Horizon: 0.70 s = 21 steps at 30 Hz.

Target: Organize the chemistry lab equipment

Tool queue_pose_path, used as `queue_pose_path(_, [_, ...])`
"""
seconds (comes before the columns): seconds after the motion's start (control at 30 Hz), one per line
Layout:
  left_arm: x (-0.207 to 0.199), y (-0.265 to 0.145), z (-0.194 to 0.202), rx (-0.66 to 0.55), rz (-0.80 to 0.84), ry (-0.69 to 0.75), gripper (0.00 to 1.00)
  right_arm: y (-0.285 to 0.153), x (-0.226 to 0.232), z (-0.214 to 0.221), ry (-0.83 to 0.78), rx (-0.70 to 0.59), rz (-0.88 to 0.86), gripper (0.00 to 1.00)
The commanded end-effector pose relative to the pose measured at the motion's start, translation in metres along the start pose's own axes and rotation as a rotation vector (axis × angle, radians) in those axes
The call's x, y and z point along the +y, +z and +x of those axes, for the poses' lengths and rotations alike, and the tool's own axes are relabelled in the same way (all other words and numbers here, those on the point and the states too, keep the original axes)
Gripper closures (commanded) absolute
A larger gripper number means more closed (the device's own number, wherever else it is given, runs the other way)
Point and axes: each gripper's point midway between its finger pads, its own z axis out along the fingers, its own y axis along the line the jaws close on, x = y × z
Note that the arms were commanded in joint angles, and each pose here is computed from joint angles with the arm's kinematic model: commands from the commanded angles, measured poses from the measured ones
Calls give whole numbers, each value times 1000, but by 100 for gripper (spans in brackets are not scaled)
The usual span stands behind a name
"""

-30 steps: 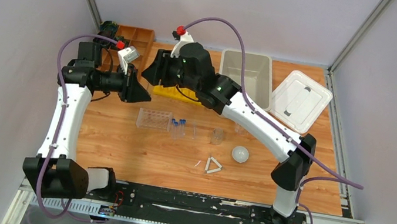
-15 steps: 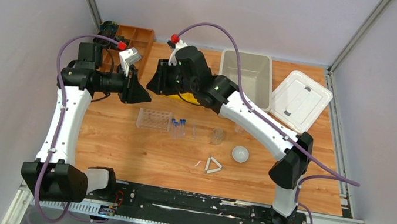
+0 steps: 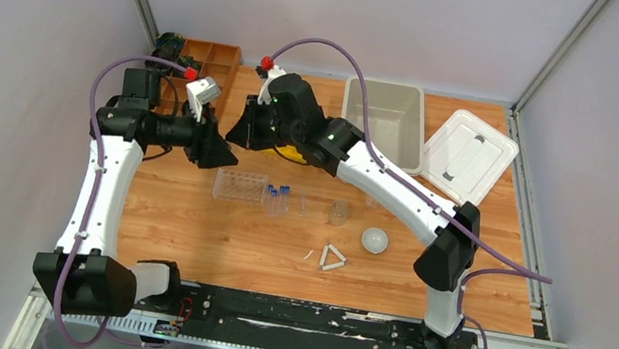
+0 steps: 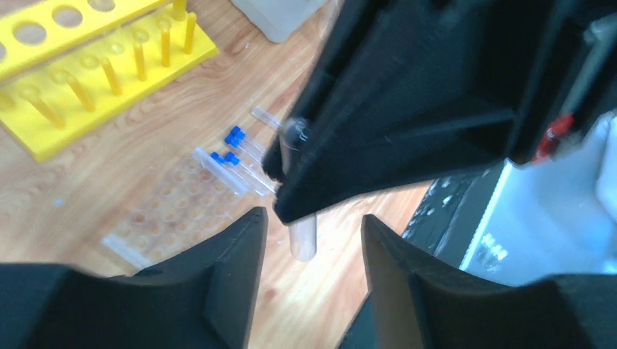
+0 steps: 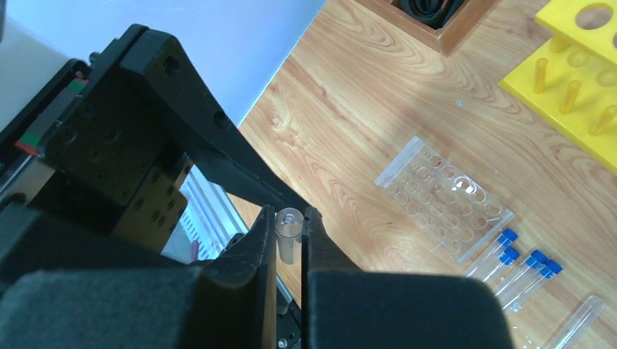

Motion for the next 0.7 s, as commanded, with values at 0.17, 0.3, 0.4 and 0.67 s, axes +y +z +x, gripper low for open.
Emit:
queue_pose_path(0.17, [43, 0, 8, 96, -181, -117, 0, -2, -50, -45, -178, -137, 168, 100])
queue_pose_path(0.3, [67, -2, 10, 123, -260, -197, 0, 8, -85, -59, -273, -194, 262, 100])
queue_pose_path(0.4, [85, -9, 9, 128, -328, -254, 0, 25, -108, -63, -315, -214, 286, 100])
queue_pose_path(0.67, [118, -21, 33, 184, -423, -309, 0, 70, -136, -70, -464, -317, 302, 100])
